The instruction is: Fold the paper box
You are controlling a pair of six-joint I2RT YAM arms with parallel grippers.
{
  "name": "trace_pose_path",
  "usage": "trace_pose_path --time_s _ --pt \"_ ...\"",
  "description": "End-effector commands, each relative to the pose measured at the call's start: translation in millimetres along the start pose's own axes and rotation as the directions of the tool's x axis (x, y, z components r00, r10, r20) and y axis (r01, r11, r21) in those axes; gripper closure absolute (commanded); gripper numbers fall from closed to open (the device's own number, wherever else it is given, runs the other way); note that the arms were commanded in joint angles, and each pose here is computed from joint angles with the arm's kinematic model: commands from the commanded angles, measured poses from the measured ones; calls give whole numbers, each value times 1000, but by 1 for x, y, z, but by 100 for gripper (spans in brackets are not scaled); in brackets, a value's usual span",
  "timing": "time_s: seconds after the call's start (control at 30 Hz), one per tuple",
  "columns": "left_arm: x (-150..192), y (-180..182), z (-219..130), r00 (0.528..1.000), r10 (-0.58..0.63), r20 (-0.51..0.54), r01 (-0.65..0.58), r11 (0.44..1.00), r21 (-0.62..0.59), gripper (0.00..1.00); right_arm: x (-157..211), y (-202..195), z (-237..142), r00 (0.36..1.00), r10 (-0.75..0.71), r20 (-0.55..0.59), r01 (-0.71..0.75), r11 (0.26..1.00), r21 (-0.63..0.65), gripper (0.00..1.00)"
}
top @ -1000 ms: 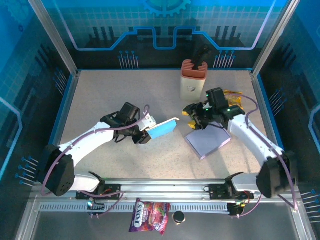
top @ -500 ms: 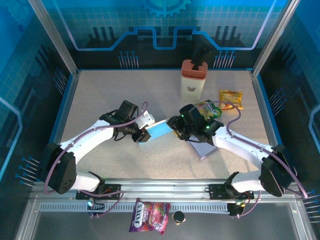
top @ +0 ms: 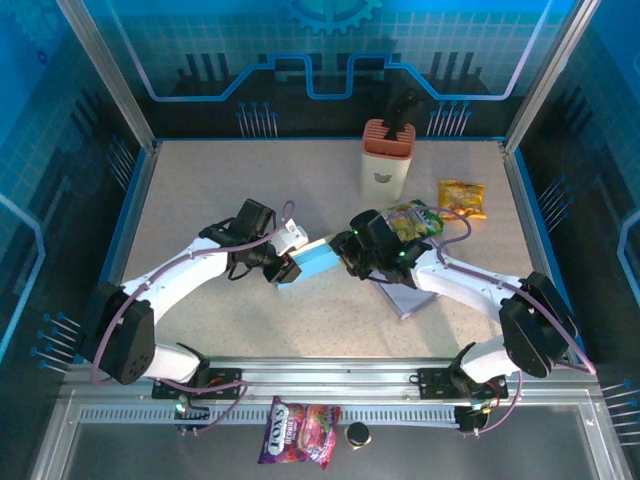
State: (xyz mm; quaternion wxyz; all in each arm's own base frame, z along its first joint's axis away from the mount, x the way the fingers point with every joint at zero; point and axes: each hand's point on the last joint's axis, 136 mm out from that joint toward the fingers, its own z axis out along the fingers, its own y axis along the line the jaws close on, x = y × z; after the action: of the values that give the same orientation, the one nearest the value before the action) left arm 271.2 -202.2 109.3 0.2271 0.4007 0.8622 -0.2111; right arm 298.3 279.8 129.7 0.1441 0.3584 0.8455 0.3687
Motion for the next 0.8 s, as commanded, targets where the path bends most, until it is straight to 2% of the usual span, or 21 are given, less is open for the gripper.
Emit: trace_pose_path --time_s 0.0,0.27,0.53,0.77 --pt "9 -2 4 999 -27 -43 27 1000 16 52 4 -34 8 999 29 16 -31 989 144 66" --pt "2 6 -1 1000 -6 -21 5 999 -40 46 12 -49 2 995 98 27 -101 959 263 79" --pt "-9 1 1 999 31 -13 -31 999 -42 46 19 -47 1 987 158 26 -158 940 301 81" --pt "-11 5 4 999 39 -18 -40 997 -61 60 26 -33 0 979 203 -4 -194 938 287 78"
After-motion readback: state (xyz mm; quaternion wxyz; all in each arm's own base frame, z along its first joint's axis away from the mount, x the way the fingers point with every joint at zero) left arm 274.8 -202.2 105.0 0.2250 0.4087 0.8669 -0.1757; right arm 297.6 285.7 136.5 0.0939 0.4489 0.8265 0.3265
